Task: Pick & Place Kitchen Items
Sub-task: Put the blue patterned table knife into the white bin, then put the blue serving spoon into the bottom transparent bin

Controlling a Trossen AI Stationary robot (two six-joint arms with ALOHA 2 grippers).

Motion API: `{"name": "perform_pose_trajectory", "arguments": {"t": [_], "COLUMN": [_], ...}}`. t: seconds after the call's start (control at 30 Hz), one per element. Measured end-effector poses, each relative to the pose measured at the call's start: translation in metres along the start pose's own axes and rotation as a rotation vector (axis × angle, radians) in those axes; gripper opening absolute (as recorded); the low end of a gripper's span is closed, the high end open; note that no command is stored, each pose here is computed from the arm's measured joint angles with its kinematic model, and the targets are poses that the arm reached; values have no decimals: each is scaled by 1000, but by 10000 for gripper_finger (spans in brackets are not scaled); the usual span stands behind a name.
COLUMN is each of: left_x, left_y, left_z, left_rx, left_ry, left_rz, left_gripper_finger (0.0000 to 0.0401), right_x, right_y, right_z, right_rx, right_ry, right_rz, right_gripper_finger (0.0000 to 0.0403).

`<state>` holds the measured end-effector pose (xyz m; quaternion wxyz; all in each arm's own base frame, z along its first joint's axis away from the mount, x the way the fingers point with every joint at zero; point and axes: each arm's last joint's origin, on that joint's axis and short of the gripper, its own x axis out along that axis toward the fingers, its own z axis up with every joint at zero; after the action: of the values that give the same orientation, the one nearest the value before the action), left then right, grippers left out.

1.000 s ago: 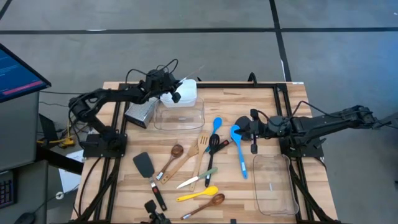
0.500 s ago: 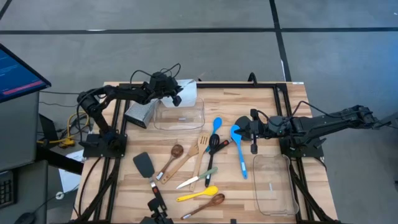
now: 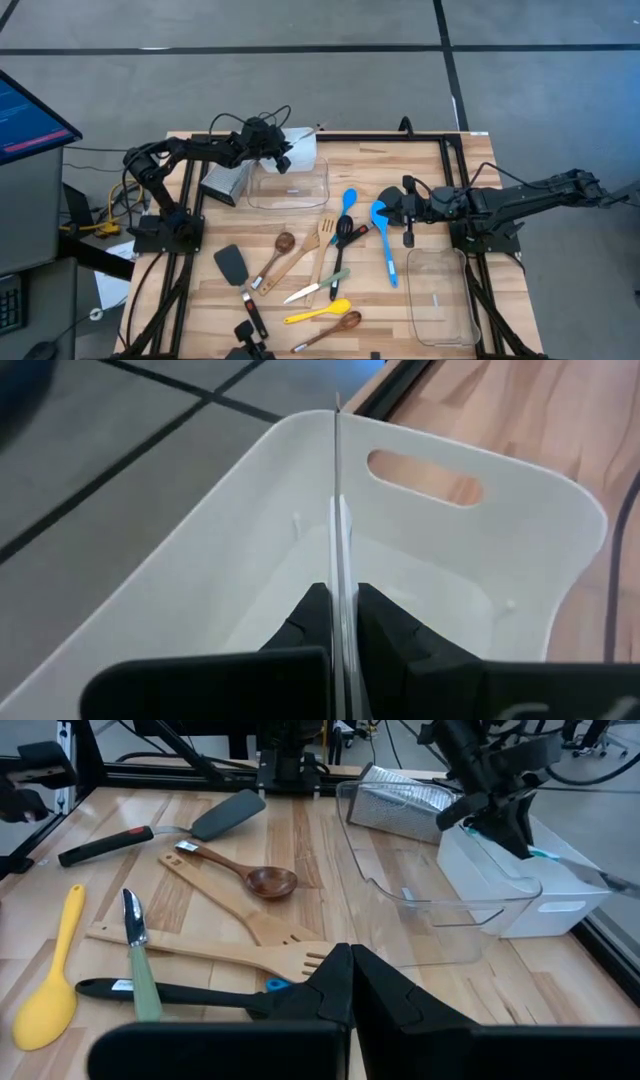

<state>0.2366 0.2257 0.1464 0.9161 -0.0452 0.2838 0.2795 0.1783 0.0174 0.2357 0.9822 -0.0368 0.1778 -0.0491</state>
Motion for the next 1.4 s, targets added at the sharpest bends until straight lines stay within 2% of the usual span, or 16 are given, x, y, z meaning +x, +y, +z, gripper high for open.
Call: {"name": "perform_pose_trajectory", "arguments": {"t": [0.3,0.6,0.97,1.1,1.27,1.4], "left_x": [-4,-4,-5,-18,-53,-89], "left_y": [3,4,5,6,2,-12], "left_z": [-23,-18,-12,4,38,63], "left_rx": [-24,-62,-58,-47,-22,-21], "left_ry": [74,14,-35,-120,-283,-436], "left_rz": [52,70,77,90,98,9], "left_gripper_finger": [11,45,111,115,104,92], "right_x": [0,0,0,0,0,0], "right_y": [0,0,0,0,0,0], "right_z": [0,0,0,0,0,0], "right_rx": [0,0,0,0,0,0], "right_ry": [0,0,0,0,0,0], "right_rz": [0,0,0,0,0,0], "right_gripper_finger": [0,0,0,0,0,0]}}
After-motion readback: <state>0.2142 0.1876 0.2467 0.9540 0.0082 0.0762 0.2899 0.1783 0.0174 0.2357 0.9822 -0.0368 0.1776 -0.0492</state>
